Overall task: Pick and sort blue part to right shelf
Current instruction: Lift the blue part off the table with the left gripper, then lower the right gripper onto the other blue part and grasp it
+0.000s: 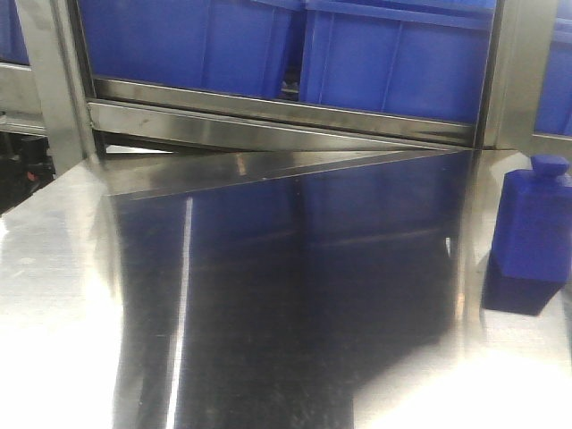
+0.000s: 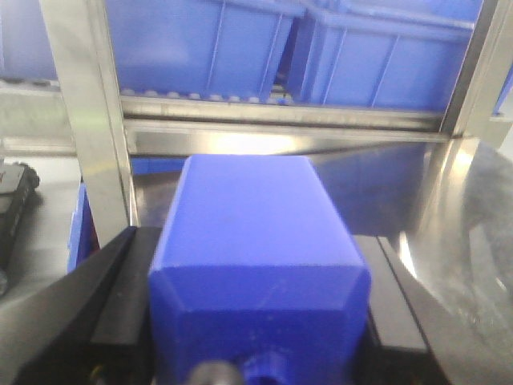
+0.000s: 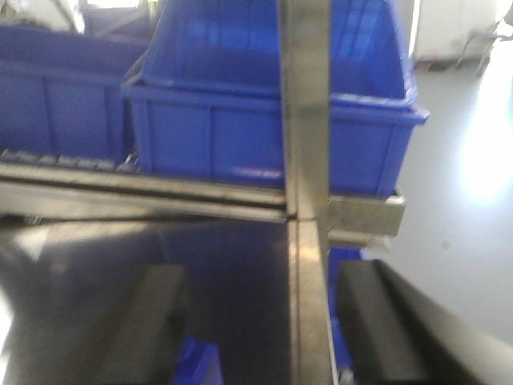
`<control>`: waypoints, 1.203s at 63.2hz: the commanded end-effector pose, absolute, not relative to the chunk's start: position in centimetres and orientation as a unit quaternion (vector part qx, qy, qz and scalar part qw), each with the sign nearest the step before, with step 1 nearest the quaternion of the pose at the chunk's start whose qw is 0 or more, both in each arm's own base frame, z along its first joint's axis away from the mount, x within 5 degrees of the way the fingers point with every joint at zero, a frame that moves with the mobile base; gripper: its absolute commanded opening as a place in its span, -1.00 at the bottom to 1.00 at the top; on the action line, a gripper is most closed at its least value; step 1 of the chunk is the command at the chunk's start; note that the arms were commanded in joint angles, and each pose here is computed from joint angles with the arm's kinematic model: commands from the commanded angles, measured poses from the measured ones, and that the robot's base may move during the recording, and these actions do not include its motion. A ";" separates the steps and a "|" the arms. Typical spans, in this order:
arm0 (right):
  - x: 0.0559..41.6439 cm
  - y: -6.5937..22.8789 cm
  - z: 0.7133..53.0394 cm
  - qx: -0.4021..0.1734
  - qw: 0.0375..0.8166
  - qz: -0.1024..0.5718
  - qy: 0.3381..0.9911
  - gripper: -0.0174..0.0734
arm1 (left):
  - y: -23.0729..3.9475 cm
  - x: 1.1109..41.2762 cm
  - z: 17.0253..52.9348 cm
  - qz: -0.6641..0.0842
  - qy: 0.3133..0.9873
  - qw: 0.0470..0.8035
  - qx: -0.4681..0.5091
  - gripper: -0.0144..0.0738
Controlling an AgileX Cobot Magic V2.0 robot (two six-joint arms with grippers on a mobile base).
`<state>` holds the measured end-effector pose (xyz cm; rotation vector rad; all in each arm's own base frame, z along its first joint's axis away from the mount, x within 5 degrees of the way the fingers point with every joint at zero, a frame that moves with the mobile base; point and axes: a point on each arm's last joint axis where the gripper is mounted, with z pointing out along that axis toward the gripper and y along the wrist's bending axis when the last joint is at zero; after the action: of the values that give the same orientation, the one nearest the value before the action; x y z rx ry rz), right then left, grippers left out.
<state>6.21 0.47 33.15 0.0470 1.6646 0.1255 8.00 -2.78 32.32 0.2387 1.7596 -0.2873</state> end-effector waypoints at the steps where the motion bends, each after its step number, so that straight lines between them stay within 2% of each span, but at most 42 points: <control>1: 7.3 0.9 36.1 0.003 0.665 0.073 0.744 0.72 | -2.8 8.0 34.2 -0.134 0.724 0.669 0.099 0.13; 14: 11.5 3.4 38.2 -0.093 0.555 0.111 0.819 0.71 | -2.8 8.0 34.3 -0.135 0.720 0.673 0.099 0.13; 22: 14.4 5.0 39.2 -0.119 0.481 0.120 0.860 0.71 | -2.8 8.0 34.3 -0.135 0.721 0.673 0.099 0.13; 27: 16.6 5.7 39.5 -0.105 0.436 0.124 0.885 0.71 | -2.8 8.0 34.3 -0.135 0.721 0.673 0.099 0.13; 36: 20.6 6.7 39.6 -0.026 0.362 0.131 0.922 0.71 | -2.8 8.1 34.2 -0.135 0.721 0.672 0.099 0.13; 47: 24.0 6.8 37.4 0.037 0.271 0.077 0.959 0.71 | -2.8 8.1 34.2 -0.135 0.721 0.672 0.099 0.13; 76: 29.3 8.2 30.5 0.041 0.167 0.034 0.985 0.71 | -2.8 8.1 34.2 -0.134 0.723 0.671 0.099 0.13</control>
<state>28.70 8.19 29.47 0.1246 2.8688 0.0937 8.02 -2.78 32.45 0.2366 1.7461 -0.2874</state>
